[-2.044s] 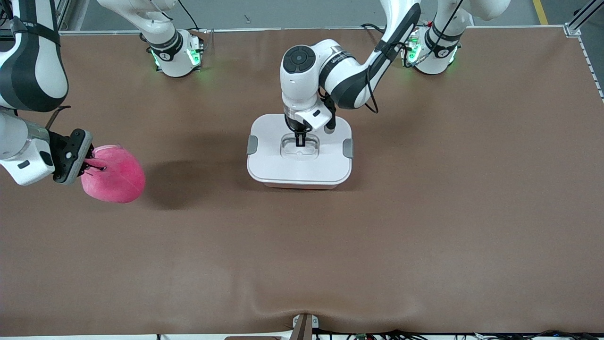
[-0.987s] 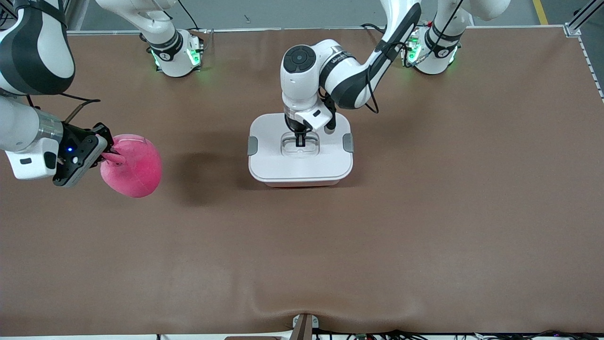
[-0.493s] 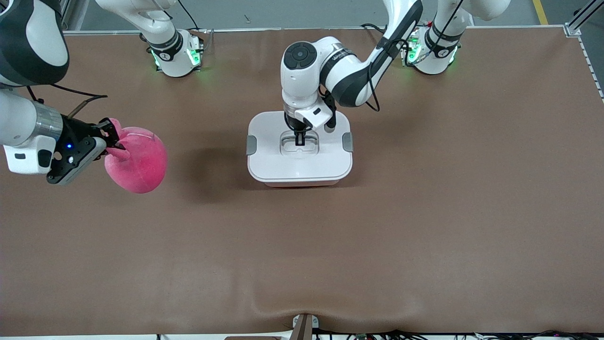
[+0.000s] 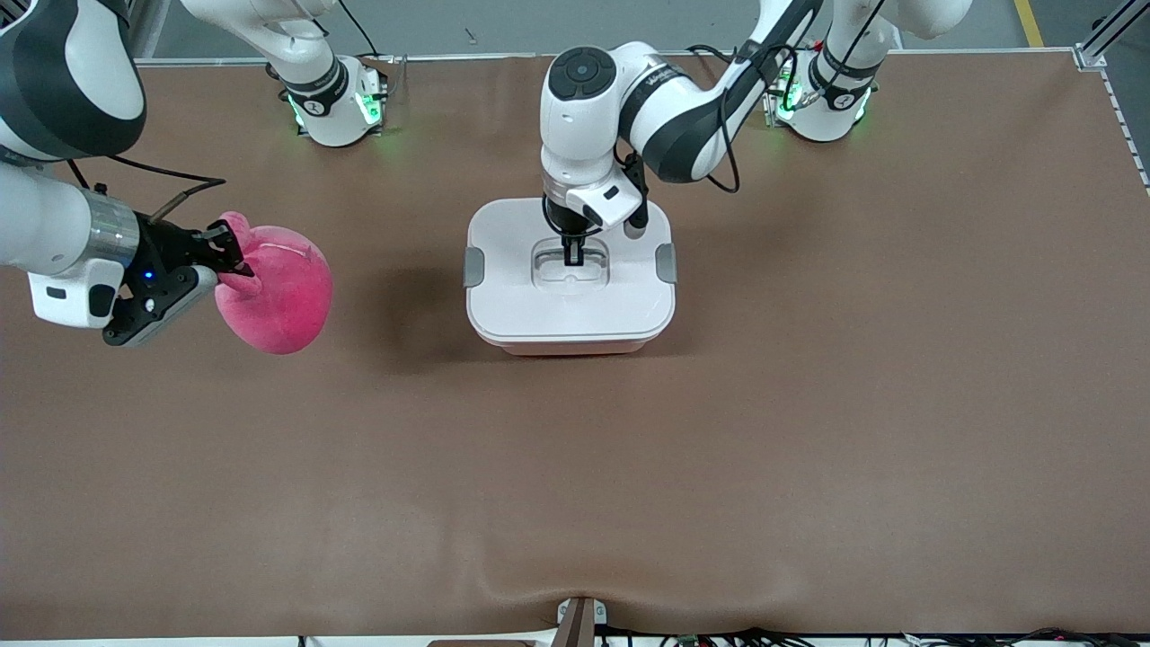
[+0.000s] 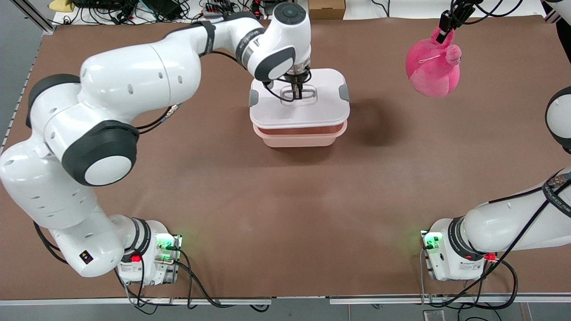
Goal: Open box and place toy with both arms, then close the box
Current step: 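Lift the white lid off the pink container with the left gripper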
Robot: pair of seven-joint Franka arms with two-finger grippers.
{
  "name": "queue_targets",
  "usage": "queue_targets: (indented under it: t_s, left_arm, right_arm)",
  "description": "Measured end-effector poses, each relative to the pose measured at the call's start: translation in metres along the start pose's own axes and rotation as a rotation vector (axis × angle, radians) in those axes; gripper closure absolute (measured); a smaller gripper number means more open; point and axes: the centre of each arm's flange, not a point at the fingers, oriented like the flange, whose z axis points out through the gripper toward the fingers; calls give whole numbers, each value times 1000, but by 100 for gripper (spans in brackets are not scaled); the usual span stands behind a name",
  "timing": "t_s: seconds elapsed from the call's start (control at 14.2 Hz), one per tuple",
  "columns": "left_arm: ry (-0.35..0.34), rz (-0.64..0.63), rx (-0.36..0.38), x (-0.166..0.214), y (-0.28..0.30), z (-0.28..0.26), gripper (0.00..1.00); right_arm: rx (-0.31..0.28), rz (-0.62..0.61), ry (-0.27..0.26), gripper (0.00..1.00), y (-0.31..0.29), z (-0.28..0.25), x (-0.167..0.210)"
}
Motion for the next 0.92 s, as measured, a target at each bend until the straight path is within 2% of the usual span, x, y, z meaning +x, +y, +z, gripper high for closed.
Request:
queue_targets:
  t_s: [0.21,0.56,0.92]
  left_arm:
    - [-1,-2,-17,27,27,-28,93]
    - [-8,-32,-60,93,83,-74,93]
    - [40,-38,-34,156,118,-88,93]
  right_arm:
    - [2,5,-3,89,1,1,-1]
    - [3,14,-4,89,2,1,-1]
    - [4,16,-4,89,2,2,-1]
